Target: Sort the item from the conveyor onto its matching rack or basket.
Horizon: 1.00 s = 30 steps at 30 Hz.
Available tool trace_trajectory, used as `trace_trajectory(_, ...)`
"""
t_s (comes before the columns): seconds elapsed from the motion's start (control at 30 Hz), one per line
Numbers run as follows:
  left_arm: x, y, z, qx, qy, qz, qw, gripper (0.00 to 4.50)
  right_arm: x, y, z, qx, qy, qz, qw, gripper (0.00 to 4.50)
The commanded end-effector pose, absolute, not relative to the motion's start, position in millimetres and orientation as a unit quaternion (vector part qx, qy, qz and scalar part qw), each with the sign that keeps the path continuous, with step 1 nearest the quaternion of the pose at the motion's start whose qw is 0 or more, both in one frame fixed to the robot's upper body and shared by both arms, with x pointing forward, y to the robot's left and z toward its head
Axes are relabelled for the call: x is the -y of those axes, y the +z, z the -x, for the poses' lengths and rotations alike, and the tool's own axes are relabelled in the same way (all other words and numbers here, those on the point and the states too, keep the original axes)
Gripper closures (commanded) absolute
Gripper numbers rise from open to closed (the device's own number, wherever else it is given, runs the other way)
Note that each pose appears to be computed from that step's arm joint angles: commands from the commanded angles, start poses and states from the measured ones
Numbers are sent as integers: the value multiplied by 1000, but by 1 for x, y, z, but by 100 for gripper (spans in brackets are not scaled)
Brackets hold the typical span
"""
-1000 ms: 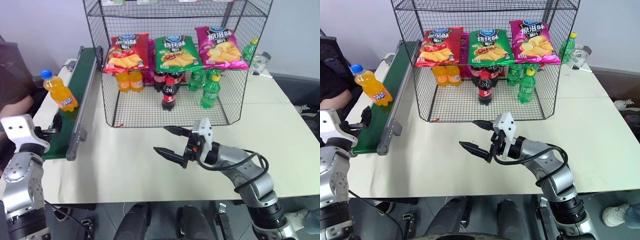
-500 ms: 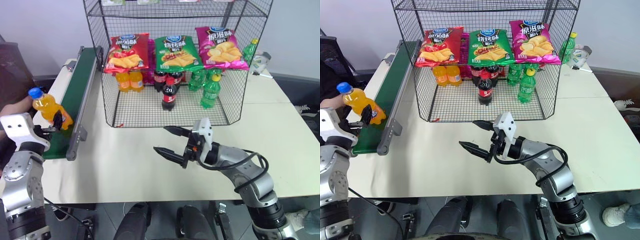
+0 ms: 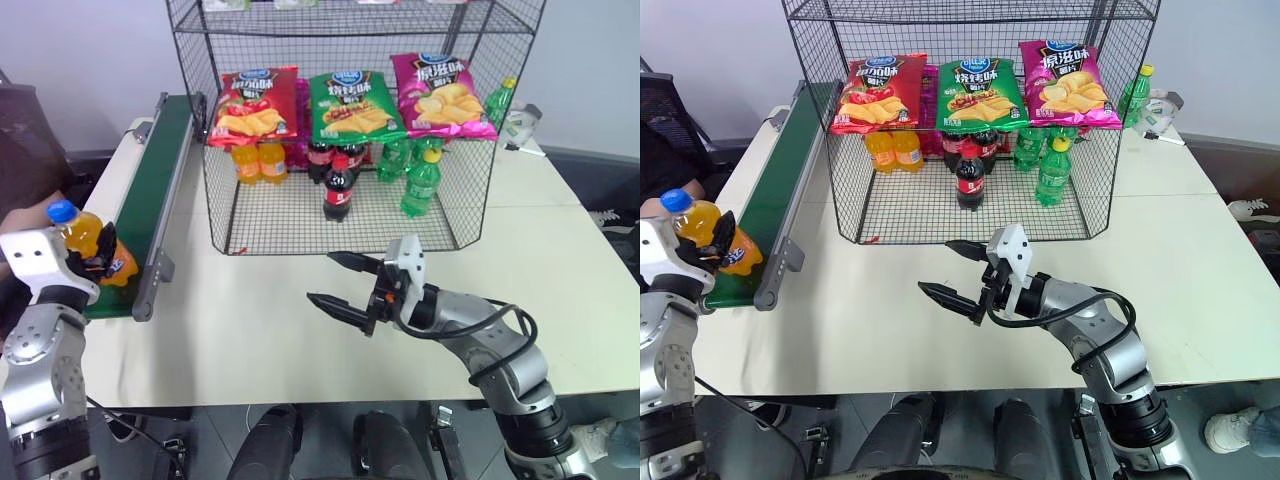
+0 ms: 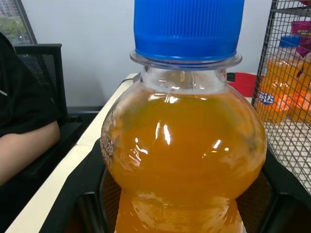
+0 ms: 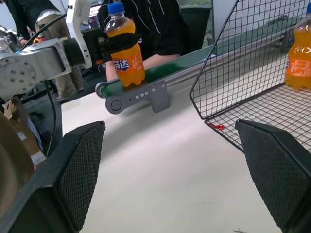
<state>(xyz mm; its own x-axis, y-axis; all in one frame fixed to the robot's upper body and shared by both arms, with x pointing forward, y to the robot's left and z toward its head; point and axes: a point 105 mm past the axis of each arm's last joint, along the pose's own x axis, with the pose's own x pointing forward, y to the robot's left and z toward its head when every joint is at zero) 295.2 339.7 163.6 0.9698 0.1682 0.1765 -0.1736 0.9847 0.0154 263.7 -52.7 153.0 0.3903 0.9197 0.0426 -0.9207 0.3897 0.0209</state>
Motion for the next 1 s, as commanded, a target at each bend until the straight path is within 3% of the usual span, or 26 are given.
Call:
trace_trajectory(0.03,-327,214,-290,162,53,-43,984,186,50,169,-256,45,563,-15,825,0)
trace_trajectory(0.2,-267,242,-299,177,-83,-30,980,186,50,168,-256,43,563,-16,825,0)
trace_trajectory(0.33,-209,241,-313,161,-184,-15,970,186,49,168,-257,44,560,-19,827,0)
trace_trajectory(0.4,-197,240,-322,171,-185,5,968,186,49,169,-257,45,557,-20,829,0)
trace_trajectory(0.7,-172,181,-388,126,-105,-4,987,186,54,171,-262,51,522,-14,851,0)
trace_trajectory(1.0,-145,163,-424,140,-131,18,981,186,52,172,-266,52,504,-18,862,0)
